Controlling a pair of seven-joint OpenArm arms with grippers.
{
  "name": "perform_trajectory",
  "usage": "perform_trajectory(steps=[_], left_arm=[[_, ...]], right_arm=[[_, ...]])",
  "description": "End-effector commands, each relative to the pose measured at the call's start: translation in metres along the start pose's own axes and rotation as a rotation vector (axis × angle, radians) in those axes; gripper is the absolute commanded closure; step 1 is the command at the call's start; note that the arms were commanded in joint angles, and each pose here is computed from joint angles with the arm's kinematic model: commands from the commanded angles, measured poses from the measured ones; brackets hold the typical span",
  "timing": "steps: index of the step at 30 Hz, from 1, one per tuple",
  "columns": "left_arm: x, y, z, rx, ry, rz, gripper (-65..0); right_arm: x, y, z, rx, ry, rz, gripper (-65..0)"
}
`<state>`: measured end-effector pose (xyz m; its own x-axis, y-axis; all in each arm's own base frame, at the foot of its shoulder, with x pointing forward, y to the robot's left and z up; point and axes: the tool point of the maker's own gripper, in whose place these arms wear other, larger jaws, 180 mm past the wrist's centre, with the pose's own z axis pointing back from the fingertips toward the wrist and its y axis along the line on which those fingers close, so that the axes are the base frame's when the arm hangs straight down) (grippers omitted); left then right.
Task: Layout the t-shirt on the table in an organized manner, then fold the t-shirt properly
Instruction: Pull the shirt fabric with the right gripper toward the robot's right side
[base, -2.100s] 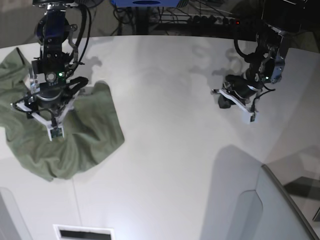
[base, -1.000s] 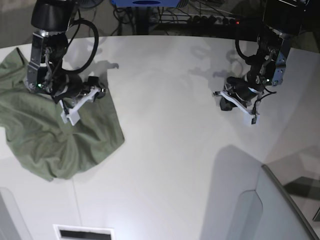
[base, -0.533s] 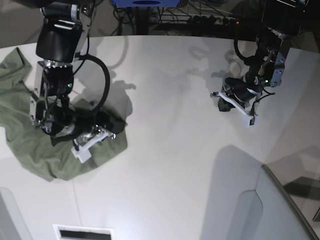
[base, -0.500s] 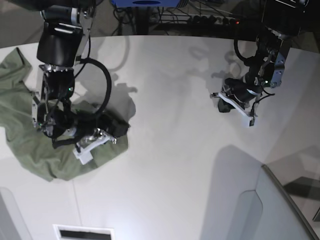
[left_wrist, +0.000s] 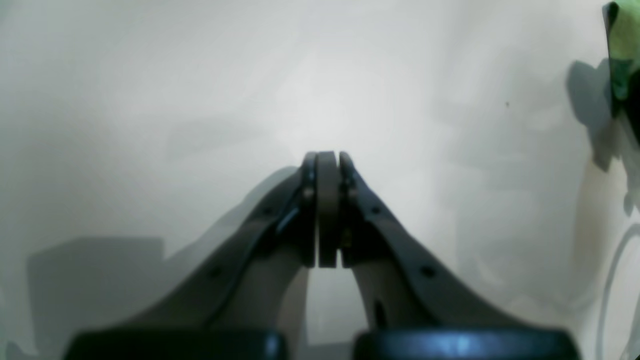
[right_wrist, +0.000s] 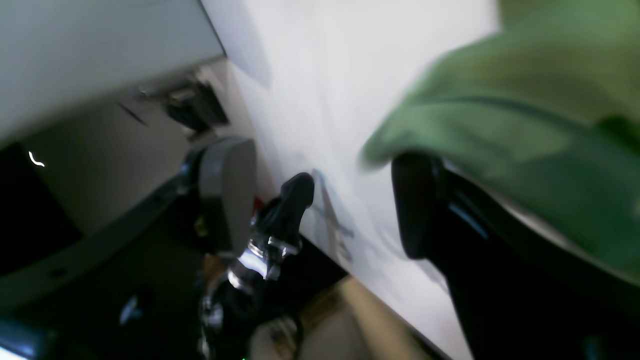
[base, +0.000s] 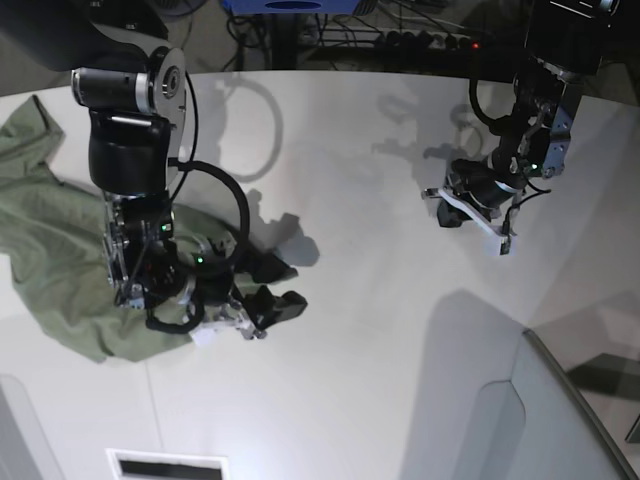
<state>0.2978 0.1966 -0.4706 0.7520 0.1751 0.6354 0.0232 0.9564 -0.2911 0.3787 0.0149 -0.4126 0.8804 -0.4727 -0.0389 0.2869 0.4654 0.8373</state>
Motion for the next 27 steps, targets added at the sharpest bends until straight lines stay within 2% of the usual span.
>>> perform_trajectory(steps=[1, 4, 5, 7, 9, 12, 14, 17, 18, 20, 22, 25, 27], left_arm=[[0.019, 0.0, 0.001, -0.007, -0.048, -0.011, 0.0], [0.019, -0.008, 0.0, -0.022, -0.052, -0.004, 0.0], [0.018, -0.013, -0.002, -0.032, -0.054, 0.002, 0.0], [0.018, -0.02, -0.003, -0.045, -0.058, 0.01, 0.0], [0.018, -0.042, -0.003, -0.104, -0.072, 0.01, 0.0], [0.014, -0.093, 0.003, -0.302, -0.092, -0.027, 0.0], [0.01, -0.121, 0.005, -0.401, -0.108, -0.017, 0.0], [0.008, -0.137, 0.002, -0.432, -0.13, 0.05, 0.0], [0.01, -0.141, 0.0, -0.435, -0.145, 0.081, -5.4], [0.012, -0.146, -0.001, -0.441, -0.169, 0.136, -22.7], [0.01, -0.147, -0.002, -0.457, -0.18, 0.173, -35.7], [0.007, -0.154, -0.01, -0.505, -0.178, 0.198, -45.9], [0.002, -0.161, -0.018, -0.537, -0.155, 0.208, -50.4]], right_arm=[[0.018, 0.037, 0.01, 0.062, -0.034, 0.119, -38.1], [0.022, 0.066, 0.034, 0.072, -0.075, 0.403, -34.1], [0.024, 0.073, 0.045, 0.061, -0.103, 0.476, -32.6], [0.029, 0.07, 0.068, 0.03, -0.161, 0.56, -30.9], [0.031, 0.062, 0.09, 0.005, -0.216, 0.607, -29.9], [0.034, 0.034, 0.125, -0.06, -0.303, 0.64, -29.9], [0.034, 0.012, 0.145, -0.111, -0.342, 0.646, -29.9], [0.033, -0.021, 0.176, -0.187, -0.395, 0.638, -29.9], [0.032, -0.031, 0.184, -0.21, -0.405, 0.637, -29.9], [0.028, -0.047, 0.199, -0.253, -0.418, 0.639, -29.9], [0.025, -0.062, 0.213, -0.296, -0.427, 0.646, -29.9], [0.023, -0.085, 0.231, -0.359, -0.457, 0.655, -29.9], [0.02, -0.102, 0.239, -0.433, -0.473, 0.689, -29.9]])
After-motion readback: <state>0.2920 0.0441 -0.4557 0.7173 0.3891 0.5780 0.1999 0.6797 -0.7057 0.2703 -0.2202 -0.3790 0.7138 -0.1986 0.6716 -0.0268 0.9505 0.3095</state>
